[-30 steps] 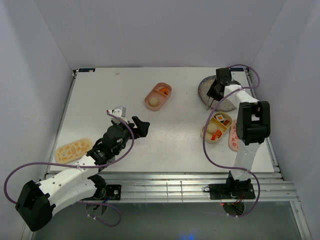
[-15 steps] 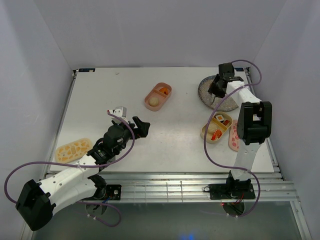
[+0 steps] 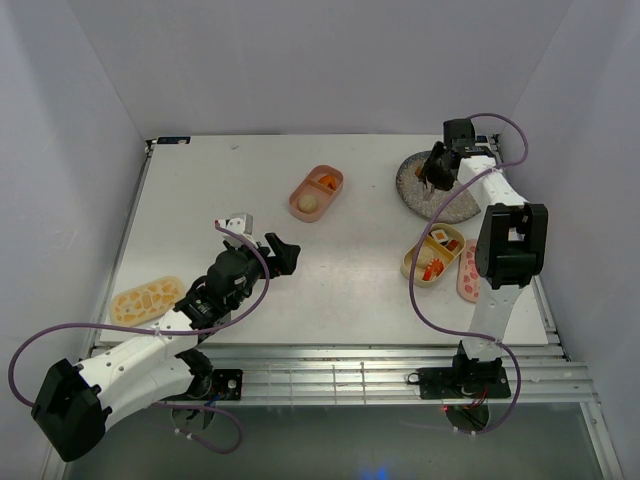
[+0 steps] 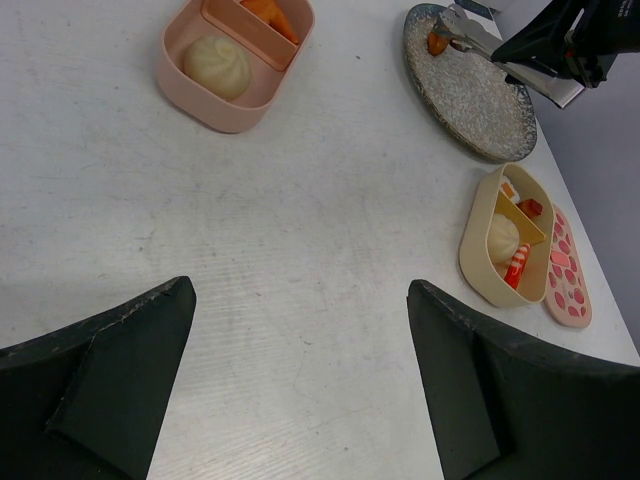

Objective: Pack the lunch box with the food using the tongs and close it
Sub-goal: Pick up the fake food from the plate.

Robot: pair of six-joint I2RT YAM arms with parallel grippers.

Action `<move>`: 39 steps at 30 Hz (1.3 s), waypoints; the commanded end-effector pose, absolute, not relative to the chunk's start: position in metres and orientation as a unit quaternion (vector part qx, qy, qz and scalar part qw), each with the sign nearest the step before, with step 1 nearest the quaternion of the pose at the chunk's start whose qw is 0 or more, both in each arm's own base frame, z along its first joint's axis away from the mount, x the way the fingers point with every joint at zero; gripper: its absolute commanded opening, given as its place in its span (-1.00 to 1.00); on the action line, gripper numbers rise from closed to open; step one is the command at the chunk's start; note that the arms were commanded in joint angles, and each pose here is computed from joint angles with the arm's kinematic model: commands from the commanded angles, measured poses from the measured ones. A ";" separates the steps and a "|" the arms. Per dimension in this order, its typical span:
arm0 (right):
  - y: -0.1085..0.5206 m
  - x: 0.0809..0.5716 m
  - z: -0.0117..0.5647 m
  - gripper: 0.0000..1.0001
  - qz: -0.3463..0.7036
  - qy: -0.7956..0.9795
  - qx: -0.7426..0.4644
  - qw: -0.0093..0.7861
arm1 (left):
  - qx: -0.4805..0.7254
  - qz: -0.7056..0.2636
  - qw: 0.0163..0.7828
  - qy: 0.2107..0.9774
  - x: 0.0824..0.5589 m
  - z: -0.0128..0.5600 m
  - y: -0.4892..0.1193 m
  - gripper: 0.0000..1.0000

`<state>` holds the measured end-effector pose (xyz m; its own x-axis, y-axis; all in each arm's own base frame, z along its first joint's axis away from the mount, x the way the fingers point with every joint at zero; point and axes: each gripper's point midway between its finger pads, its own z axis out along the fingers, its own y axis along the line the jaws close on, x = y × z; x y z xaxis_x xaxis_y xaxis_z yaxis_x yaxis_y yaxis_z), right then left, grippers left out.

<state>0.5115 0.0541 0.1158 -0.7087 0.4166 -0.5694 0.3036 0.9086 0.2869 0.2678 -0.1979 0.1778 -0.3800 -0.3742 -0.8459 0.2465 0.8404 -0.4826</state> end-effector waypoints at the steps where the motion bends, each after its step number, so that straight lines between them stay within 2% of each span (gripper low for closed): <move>1: 0.056 0.518 0.124 -0.04 0.097 0.920 0.186 0.331 | -0.039 -0.286 0.558 0.778 0.268 0.184 -0.200 0.96; 10: 0.057 0.520 0.134 0.00 0.106 0.914 0.197 0.338 | -0.040 -0.285 0.559 0.778 0.268 0.184 -0.199 0.96; 22: 0.060 0.518 0.118 0.01 0.109 0.917 0.215 0.317 | -0.041 -0.287 0.563 0.774 0.267 0.187 -0.198 0.96; 39: 0.061 0.519 0.127 -0.25 0.109 0.924 0.190 0.313 | -0.042 -0.285 0.562 0.775 0.267 0.186 -0.199 0.96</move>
<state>0.5130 0.0624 0.1059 -0.7440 0.4382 -0.5045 0.3175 0.8961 0.3102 0.2679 -0.1978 0.1779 -0.3795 -0.3742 -0.8461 0.2465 0.8406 -0.4823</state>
